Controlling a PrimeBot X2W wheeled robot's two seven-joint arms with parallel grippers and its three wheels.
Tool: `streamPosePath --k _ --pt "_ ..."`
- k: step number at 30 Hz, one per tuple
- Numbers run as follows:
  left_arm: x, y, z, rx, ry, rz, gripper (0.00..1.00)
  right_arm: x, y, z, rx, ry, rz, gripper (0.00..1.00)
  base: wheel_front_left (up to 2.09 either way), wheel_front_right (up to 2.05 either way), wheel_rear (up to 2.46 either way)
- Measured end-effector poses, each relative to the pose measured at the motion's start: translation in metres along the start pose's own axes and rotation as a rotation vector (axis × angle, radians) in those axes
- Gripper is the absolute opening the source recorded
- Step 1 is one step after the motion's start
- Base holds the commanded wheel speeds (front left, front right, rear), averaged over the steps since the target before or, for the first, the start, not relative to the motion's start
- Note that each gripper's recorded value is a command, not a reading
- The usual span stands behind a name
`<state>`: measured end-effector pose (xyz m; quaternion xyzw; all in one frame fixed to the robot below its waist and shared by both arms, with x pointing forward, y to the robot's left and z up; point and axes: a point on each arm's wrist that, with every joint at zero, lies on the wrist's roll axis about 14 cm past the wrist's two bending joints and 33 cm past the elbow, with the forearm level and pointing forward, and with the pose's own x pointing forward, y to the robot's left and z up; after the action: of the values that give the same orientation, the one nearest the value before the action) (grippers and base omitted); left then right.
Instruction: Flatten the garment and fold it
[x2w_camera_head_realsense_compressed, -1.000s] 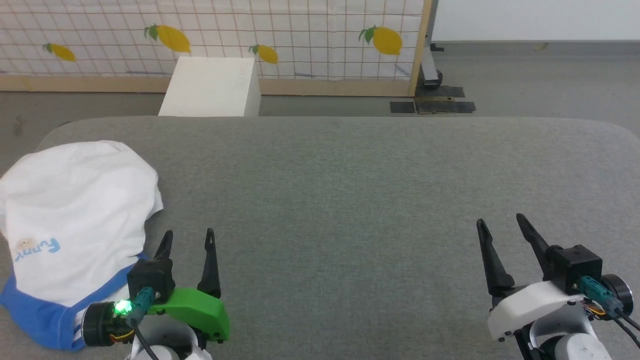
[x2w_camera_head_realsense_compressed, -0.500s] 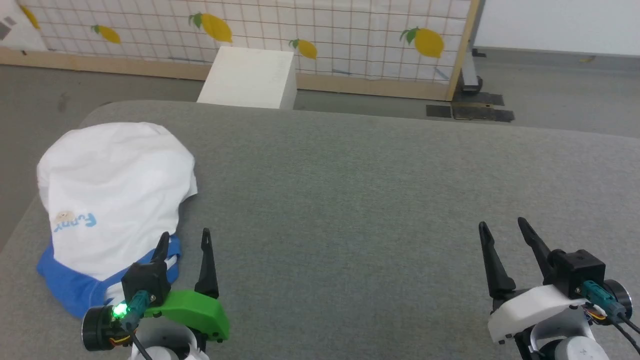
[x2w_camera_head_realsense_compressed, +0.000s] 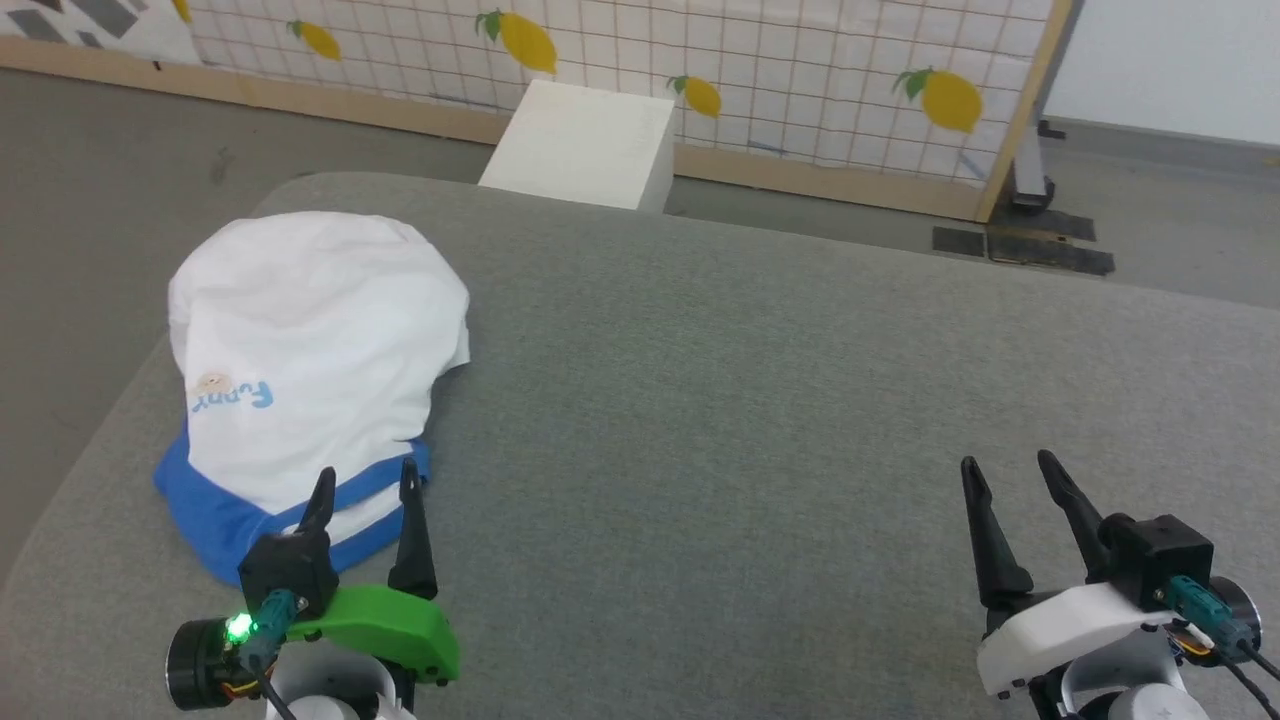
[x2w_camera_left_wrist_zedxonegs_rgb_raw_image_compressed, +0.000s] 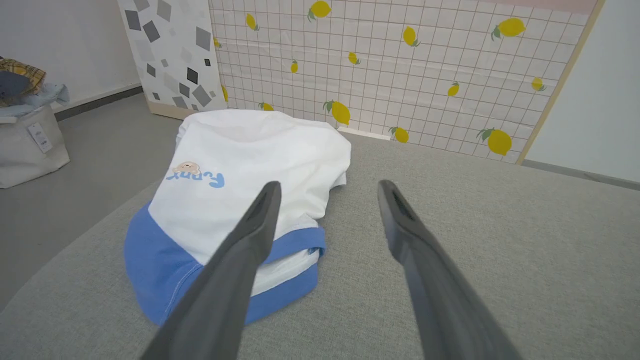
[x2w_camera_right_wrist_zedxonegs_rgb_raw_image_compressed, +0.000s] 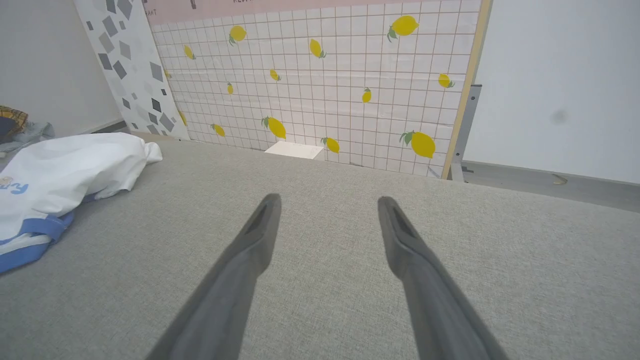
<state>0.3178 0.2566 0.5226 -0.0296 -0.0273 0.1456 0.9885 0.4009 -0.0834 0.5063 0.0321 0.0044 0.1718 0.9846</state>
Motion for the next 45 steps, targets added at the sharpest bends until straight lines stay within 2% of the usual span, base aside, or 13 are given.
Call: streamPosePath --k 45 --pt "-0.053 0.075 -0.008 -0.067 -0.026 0.277 1.0 0.027 0.067 -0.032 0.07 0.049 0.196 1.0 0.0 0.0 0.0"
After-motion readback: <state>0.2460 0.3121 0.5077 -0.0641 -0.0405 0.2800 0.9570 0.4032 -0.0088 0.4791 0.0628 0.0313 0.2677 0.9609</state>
